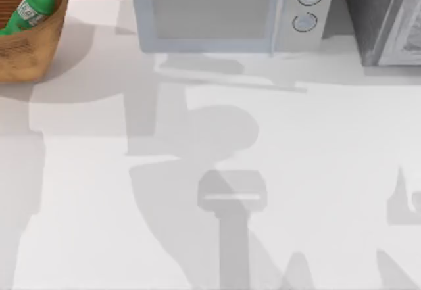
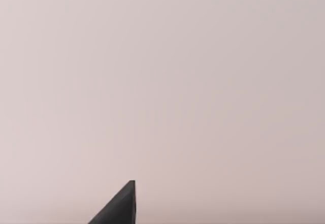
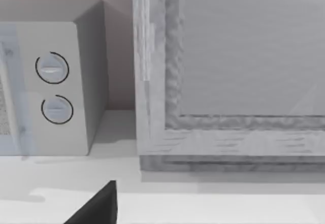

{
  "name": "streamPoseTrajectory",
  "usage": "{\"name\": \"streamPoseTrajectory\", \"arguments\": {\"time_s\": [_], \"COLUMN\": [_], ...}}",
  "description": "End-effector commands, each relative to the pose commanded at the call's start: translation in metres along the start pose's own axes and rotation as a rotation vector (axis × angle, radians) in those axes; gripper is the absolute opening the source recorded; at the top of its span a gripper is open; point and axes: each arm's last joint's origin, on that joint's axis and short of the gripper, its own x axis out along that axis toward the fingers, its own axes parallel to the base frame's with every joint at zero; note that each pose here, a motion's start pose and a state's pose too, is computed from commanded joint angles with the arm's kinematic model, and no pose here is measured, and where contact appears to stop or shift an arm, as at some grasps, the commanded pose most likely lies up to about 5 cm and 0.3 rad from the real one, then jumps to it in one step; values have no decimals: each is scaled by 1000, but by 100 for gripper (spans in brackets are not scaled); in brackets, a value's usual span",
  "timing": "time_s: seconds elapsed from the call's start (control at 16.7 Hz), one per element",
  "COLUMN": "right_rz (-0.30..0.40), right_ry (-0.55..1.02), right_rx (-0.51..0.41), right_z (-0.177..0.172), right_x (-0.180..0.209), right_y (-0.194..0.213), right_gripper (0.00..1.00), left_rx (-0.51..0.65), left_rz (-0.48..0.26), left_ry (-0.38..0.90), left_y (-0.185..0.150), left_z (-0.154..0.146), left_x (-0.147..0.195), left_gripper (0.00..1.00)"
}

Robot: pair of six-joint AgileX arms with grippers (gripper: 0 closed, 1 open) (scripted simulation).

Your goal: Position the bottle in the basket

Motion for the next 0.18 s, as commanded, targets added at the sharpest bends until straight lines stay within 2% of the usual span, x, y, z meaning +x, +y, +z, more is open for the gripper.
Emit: {"name": "streamPoseTrajectory", "arguments": {"time_s": [0.18], "right_rz": [0], "right_ry": [0], "right_rx": [0], "right_z": [0], "right_x": [0], "right_y": [0], "right_gripper": [100], "left_rx": [0], "left_rz": [0], "left_ry": [0], "left_y": [0], "left_z": [0], "left_x": [0], "left_gripper": [100]}}
